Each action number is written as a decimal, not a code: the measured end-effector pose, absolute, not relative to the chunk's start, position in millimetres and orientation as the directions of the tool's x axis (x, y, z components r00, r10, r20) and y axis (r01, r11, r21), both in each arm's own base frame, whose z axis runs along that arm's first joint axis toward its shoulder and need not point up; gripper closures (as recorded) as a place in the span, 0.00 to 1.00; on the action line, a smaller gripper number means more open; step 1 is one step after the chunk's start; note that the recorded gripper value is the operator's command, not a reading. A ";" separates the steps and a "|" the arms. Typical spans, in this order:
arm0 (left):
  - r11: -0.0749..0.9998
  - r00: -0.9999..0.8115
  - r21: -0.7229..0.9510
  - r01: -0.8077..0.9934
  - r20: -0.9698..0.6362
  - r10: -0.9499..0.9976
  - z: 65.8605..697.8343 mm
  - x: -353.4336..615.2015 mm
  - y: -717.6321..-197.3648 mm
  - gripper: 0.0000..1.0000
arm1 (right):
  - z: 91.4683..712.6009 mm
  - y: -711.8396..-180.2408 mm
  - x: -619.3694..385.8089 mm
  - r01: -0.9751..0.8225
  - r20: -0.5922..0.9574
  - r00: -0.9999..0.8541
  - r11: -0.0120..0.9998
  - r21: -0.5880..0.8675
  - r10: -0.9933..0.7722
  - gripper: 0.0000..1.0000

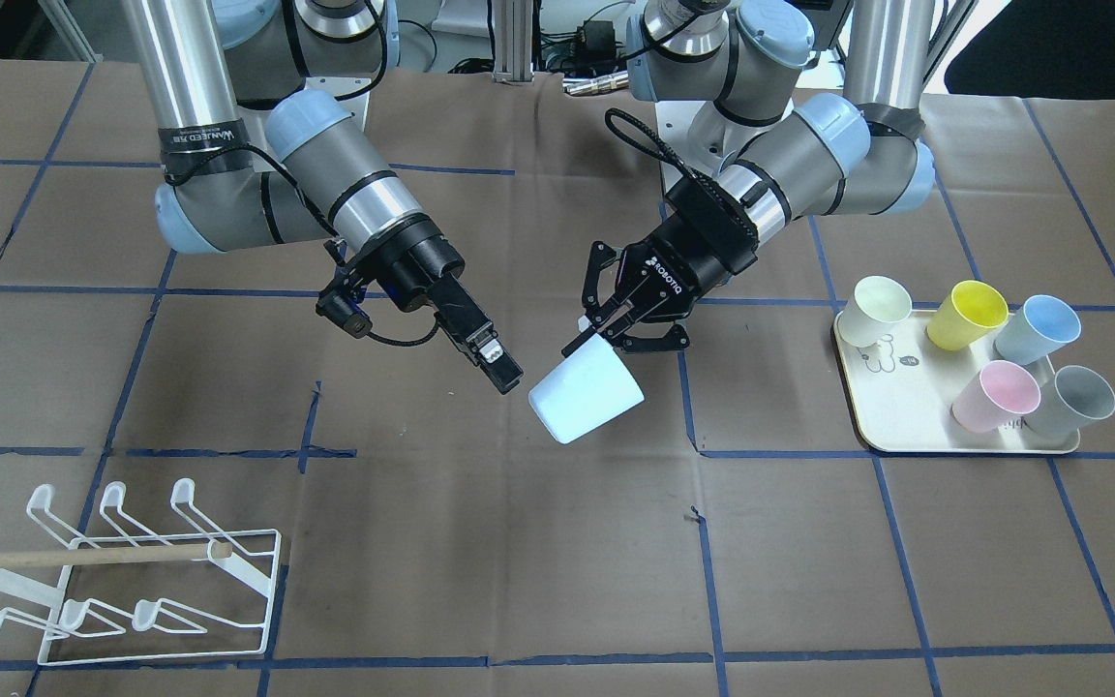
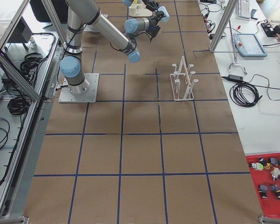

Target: Transfer IKEA cup to right arm and place on rack

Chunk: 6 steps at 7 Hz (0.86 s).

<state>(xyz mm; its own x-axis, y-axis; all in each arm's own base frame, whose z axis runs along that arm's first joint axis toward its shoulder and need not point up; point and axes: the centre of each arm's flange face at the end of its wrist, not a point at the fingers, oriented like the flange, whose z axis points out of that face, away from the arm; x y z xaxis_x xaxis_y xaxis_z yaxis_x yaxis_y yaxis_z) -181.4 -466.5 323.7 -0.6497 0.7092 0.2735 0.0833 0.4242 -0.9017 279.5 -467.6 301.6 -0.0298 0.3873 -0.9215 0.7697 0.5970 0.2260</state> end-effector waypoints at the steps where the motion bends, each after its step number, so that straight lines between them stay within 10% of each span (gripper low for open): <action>1: 0.424 -0.649 -0.902 0.084 0.273 0.710 323.7 -181.7 -466.4 1.00 | 301.6 -470.6 285.0 0.765 -0.918 -0.022 0.598 0.239 0.395 0.01; 6: 0.426 -0.647 -0.901 0.085 0.275 0.711 323.2 -183.4 -465.4 1.00 | 299.9 -482.4 299.1 0.753 -0.913 0.000 0.601 0.269 0.408 0.01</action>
<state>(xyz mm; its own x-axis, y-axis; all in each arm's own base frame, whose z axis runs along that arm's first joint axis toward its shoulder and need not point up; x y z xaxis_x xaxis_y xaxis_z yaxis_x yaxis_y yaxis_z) -183.4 -465.4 323.2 -0.6470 0.7111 0.2752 0.0846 0.4257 -0.9009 299.1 -482.4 299.9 0.0002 0.4077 -0.9131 0.7527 0.6011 0.2686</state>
